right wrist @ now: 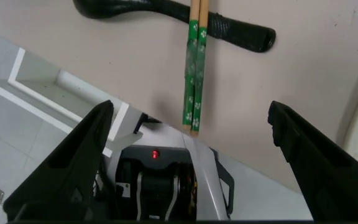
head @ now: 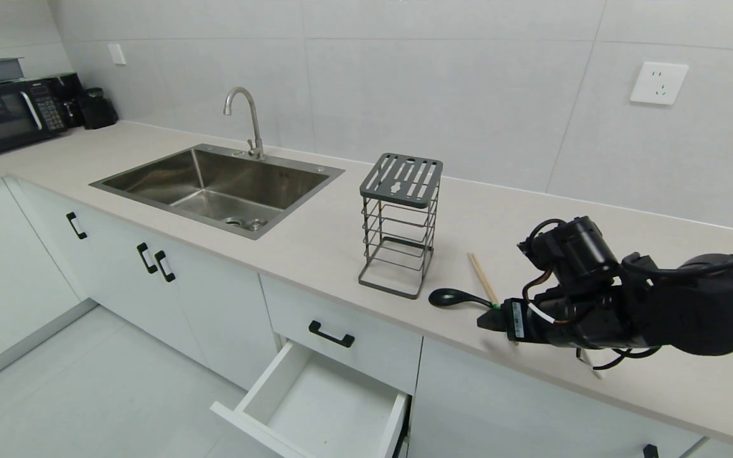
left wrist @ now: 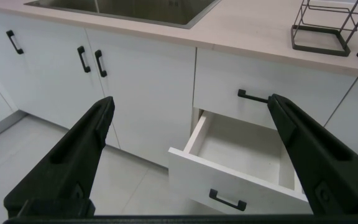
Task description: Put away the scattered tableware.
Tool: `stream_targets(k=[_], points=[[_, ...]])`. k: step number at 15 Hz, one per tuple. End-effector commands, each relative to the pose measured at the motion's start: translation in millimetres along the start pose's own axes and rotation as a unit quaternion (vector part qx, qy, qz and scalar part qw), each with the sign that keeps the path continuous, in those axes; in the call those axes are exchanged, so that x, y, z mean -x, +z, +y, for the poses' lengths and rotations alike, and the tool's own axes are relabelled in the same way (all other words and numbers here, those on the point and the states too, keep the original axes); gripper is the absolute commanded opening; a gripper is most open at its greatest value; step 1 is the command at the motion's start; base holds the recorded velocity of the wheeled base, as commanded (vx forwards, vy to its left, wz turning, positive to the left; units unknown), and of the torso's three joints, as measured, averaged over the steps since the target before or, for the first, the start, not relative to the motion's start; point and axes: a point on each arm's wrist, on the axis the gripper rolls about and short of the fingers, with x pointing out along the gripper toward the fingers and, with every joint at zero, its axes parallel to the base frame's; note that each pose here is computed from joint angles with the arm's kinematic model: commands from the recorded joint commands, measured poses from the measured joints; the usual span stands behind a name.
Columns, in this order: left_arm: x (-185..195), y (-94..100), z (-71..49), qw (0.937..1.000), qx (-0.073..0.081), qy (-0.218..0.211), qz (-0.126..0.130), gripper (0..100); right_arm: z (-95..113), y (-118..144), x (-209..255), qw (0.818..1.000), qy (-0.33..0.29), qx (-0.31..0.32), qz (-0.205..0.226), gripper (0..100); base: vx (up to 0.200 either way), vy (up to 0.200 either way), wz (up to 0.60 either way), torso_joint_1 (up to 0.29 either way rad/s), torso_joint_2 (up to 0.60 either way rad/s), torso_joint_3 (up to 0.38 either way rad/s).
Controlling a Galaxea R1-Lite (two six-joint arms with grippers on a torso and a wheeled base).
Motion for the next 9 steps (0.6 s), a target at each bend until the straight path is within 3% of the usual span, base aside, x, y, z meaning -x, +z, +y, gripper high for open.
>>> stream_targets(k=[1,9], points=[[-0.1,0.1,0.0,1.0000,0.000,0.000,0.000,100,3.6,1.8,-19.6,1.000,-0.004,0.000,0.007,100,0.000,0.000,0.00,0.000,0.00,0.000],[-0.1,0.1,0.0,1.0000,0.000,0.000,0.000,100,8.3,-2.9,-35.7,1.000,-0.010,0.009,0.022,100,0.000,0.000,0.00,0.000,0.00,0.000]])
